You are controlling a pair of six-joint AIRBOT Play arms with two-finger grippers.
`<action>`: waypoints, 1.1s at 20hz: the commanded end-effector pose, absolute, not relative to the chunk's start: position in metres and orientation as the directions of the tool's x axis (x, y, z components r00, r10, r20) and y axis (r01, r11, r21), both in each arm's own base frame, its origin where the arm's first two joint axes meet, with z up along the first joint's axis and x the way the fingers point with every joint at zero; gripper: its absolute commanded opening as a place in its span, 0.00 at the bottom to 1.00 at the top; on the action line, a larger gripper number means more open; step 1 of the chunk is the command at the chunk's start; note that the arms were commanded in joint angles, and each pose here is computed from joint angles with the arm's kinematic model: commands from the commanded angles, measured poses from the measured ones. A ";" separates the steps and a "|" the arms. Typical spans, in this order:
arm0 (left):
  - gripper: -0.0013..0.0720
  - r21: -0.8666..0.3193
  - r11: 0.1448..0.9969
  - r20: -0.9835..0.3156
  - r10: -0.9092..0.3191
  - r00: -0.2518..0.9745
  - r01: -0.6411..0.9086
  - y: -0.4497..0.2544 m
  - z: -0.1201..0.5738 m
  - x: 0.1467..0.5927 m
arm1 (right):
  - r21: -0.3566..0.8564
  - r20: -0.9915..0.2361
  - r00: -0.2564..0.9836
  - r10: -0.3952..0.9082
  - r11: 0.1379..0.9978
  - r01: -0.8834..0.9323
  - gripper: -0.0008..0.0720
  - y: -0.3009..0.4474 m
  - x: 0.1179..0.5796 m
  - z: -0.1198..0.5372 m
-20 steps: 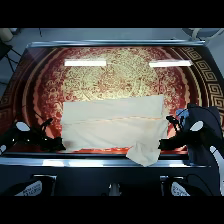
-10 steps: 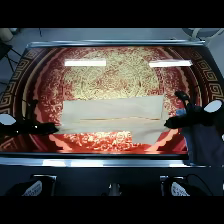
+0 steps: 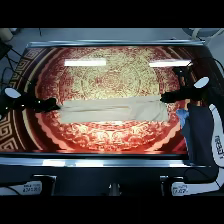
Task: Fold the shirts.
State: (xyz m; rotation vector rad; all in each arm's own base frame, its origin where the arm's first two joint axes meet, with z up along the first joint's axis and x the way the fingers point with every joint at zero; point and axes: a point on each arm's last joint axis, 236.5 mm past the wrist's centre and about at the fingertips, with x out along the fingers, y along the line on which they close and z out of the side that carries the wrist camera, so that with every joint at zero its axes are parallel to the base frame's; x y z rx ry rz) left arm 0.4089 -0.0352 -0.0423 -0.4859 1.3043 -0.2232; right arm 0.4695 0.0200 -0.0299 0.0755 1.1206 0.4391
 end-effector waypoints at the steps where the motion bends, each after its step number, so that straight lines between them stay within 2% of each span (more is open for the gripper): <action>1: 0.05 -0.483 0.849 -0.876 -0.463 0.137 -0.213 -0.039 -0.084 0.415 | 0.334 -0.853 0.312 0.418 0.898 -0.287 0.04 0.040 0.487 -0.065; 3: 0.06 -0.480 0.836 -0.875 -0.477 0.082 -0.264 -0.042 -0.101 0.407 | 0.329 -0.860 0.292 0.418 0.892 -0.309 0.06 0.048 0.485 -0.074; 4: 0.30 -0.479 0.831 -0.875 -0.476 0.083 -0.282 -0.041 -0.102 0.409 | 0.324 -0.858 0.302 0.415 0.894 -0.309 0.25 0.047 0.487 -0.071; 5: 0.75 -0.481 0.831 -0.875 -0.474 0.097 -0.279 -0.037 -0.097 0.413 | 0.319 -0.857 0.312 0.411 0.897 -0.306 0.51 0.040 0.488 -0.065; 6: 0.93 -0.486 0.829 -0.873 -0.473 0.115 -0.278 -0.030 -0.088 0.419 | 0.301 -0.859 0.324 0.396 0.903 -0.306 0.82 0.027 0.489 -0.055; 7: 0.93 -0.492 0.826 -0.871 -0.471 0.143 -0.274 -0.021 -0.075 0.427 | 0.270 -0.866 0.335 0.372 0.910 -0.314 0.93 0.010 0.488 -0.045; 9: 0.91 -0.500 0.828 -0.864 -0.455 0.217 -0.255 -0.005 -0.042 0.442 | 0.250 -0.889 0.314 0.334 0.927 -0.279 0.97 -0.026 0.475 -0.040; 14: 0.91 -0.496 0.857 -0.833 -0.425 0.354 -0.138 -0.012 0.030 0.454 | 0.430 -0.880 0.126 0.457 0.882 -0.192 0.98 -0.027 0.437 -0.081; 18: 0.91 -0.485 0.874 -0.811 -0.440 0.385 -0.023 -0.046 0.067 0.446 | 0.664 -0.728 0.139 0.671 0.741 -0.102 0.98 0.020 0.450 -0.091; 22: 0.91 -0.483 0.874 -0.805 -0.469 0.363 0.058 -0.082 0.075 0.440 | 0.737 -0.656 0.155 0.739 0.671 -0.079 0.98 0.042 0.459 -0.089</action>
